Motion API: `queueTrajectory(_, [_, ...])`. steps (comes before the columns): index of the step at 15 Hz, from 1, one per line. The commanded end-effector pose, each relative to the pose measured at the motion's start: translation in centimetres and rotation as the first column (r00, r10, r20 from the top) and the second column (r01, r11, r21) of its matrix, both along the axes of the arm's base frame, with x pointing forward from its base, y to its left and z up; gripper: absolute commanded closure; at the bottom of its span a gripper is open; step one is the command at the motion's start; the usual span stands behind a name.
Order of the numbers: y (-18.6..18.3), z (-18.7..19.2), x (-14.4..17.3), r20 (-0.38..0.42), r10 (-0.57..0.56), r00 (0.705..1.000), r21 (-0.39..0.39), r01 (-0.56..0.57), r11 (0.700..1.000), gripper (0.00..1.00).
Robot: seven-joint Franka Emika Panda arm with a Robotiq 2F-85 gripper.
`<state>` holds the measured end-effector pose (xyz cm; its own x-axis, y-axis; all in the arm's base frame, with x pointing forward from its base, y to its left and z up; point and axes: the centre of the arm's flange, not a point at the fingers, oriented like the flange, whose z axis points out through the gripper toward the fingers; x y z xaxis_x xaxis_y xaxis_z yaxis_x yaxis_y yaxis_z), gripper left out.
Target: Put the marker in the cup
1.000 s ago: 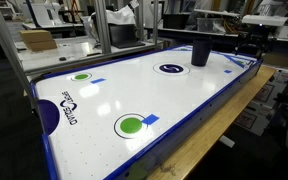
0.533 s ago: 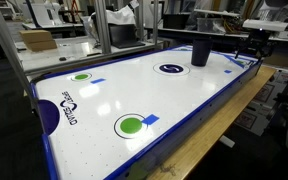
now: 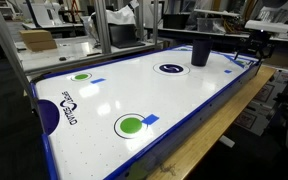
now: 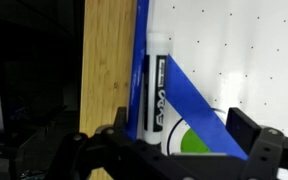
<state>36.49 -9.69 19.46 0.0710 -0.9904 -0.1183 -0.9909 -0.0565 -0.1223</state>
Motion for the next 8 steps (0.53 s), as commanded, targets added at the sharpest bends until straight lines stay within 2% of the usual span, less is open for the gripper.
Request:
queueTrajectory(1, [0.6, 1.0, -0.1, 0.008, 0.025, 1.000, -0.009, -0.025, 1.000, 0.00])
queueTrajectory(8, [0.7, 2.5, 0.6, -0.001, 0.043, 0.999, -0.020, -0.043, 0.999, 0.00])
